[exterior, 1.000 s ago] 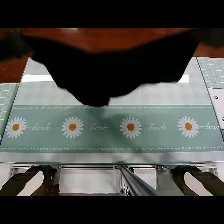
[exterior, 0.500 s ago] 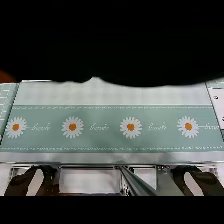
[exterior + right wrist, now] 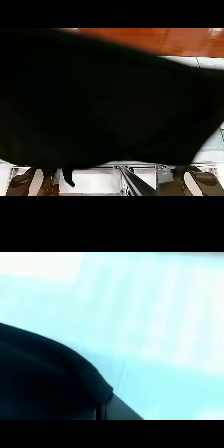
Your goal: Fold the shirts.
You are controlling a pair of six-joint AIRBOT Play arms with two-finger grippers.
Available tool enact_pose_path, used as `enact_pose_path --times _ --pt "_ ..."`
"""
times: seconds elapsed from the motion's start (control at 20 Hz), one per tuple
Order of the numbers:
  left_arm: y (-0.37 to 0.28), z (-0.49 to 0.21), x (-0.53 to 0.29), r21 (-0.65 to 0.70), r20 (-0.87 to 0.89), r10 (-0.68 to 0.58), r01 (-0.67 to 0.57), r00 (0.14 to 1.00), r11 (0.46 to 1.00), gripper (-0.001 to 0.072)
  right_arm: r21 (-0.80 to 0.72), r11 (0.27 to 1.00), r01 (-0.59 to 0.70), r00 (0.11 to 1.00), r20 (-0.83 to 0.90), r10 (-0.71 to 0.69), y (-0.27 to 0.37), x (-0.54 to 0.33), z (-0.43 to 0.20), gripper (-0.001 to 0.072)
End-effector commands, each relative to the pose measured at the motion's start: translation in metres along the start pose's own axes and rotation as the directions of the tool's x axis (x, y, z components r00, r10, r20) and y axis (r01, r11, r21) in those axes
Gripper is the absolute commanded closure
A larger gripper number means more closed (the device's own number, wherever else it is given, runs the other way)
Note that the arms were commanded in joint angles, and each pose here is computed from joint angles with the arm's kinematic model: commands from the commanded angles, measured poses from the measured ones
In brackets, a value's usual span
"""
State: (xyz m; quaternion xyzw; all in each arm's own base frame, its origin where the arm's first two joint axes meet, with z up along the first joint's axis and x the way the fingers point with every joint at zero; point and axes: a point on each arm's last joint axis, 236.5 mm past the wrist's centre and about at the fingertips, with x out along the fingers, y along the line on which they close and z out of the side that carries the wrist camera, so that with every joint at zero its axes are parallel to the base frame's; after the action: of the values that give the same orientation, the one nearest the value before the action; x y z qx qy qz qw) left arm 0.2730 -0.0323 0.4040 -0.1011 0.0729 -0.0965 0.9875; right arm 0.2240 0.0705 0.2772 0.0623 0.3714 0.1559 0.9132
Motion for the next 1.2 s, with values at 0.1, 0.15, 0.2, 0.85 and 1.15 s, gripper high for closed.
enact_pose_path --times 0.1,0.15,0.2,0.85,1.15 --pt "0.051 -0.179 0.104 -0.282 -0.291 -0.086 0.000 0.953 0.960 0.0690 0.290 0.956 0.045 0.996 -0.091 -0.020 -0.074 0.162 -0.067 0.0678" --pt "0.059 -0.200 0.122 -0.288 -0.314 -0.075 -0.019 0.946 0.958 0.0690 0.339 0.938 0.067 0.996 -0.072 -0.045 -0.090 0.184 -0.063 0.0678" --pt "0.062 -0.212 0.141 -0.287 -0.326 -0.071 -0.027 0.943 0.958 0.0690 0.393 0.917 0.074 0.997 -0.028 -0.068 -0.106 0.206 -0.049 0.0678" --pt "0.055 -0.288 0.225 -0.364 -0.419 -0.058 -0.109 0.906 0.925 0.0006 0.555 0.828 -0.073 0.974 -0.140 0.180 -0.141 0.335 0.019 0.0090" --pt "0.137 -0.384 0.084 -0.233 -0.900 -0.034 -0.414 0.435 0.880 0.0010 0.307 0.848 0.432 0.819 -0.527 -0.227 -0.270 0.197 -0.096 0.0092"
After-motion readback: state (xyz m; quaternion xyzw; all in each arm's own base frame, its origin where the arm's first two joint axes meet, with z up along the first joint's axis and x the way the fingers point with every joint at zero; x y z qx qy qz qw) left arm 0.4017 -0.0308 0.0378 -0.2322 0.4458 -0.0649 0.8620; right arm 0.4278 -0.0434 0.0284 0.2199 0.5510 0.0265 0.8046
